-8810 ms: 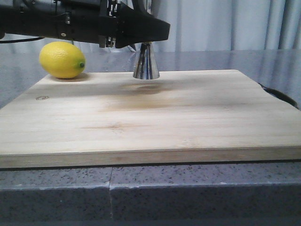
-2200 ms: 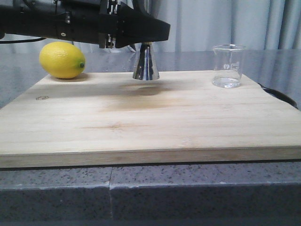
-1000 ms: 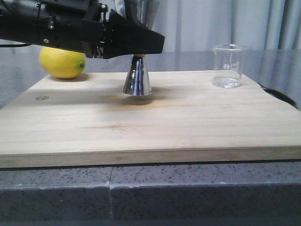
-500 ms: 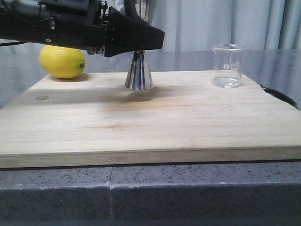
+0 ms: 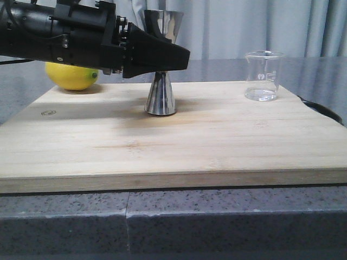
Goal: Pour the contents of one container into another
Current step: 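Open the left gripper and withdraw it up from the jigger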
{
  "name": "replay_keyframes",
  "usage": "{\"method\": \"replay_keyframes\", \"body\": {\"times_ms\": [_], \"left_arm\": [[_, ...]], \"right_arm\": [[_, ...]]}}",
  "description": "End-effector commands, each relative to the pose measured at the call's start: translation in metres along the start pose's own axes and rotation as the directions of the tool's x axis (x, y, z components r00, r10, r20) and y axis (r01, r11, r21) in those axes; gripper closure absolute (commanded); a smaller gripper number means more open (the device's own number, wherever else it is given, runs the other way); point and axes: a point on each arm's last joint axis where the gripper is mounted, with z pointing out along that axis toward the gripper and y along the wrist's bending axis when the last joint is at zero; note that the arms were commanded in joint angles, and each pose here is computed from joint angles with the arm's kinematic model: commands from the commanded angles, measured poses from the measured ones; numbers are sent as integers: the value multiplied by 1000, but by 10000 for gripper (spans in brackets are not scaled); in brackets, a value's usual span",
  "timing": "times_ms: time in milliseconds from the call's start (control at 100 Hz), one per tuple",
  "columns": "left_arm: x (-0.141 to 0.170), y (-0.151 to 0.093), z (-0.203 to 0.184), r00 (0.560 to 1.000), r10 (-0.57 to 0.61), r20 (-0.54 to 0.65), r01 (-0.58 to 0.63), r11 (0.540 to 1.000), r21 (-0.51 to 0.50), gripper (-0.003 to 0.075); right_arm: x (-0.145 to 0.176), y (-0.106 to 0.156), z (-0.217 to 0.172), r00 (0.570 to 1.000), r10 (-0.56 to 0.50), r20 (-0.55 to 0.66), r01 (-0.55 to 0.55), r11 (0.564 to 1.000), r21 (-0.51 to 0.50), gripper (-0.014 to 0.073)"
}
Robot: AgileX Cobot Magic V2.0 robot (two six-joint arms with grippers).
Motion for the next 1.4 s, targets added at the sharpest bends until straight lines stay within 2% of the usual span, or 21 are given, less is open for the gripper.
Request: {"method": "replay_keyframes", "body": {"times_ms": [0, 90, 160, 350, 490, 760, 930, 1120, 1260, 1390], "left_arm": [[-32, -6, -4, 988, 38, 147, -43, 999, 32, 498], [-32, -6, -4, 989, 38, 143, -42, 999, 28, 488], [-32, -6, -4, 989, 38, 141, -42, 999, 25, 451], [-31, -4, -4, 991, 38, 125, -40, 999, 6, 257], [-30, -3, -5, 996, 26, 86, -24, 1000, -15, 169], [-53, -15, -23, 987, 14, -160, -37, 990, -139, 162], [-76, -34, -44, 951, 13, -308, -76, 978, -194, 162], [-107, -56, -70, 903, -68, -423, -70, 950, -303, 162], [-127, -73, -94, 871, -158, -466, -68, 899, -432, 162], [-138, -91, -119, 840, -293, -456, -40, 805, -592, 162]], "right_arm": [[-15, 0, -4, 995, -16, 95, 17, 1000, -10, 9], [-15, 0, -4, 995, -16, 95, 17, 1000, -10, 9], [-15, 0, -4, 995, -16, 95, 17, 1000, -10, 9], [-15, 0, -4, 995, -16, 95, 17, 1000, -10, 9], [-15, 0, -4, 995, -16, 95, 17, 1000, -10, 9], [-15, 0, -4, 995, -16, 95, 17, 1000, -10, 9], [-14, 0, -4, 996, -14, 93, 15, 1000, -11, 9], [-11, 0, -4, 998, 43, 49, -42, 999, -15, 9], [-10, -2, -7, 995, 81, -62, -81, 997, 12, 10], [-16, -7, -16, 981, 96, -170, -88, 995, 55, 10]]}}
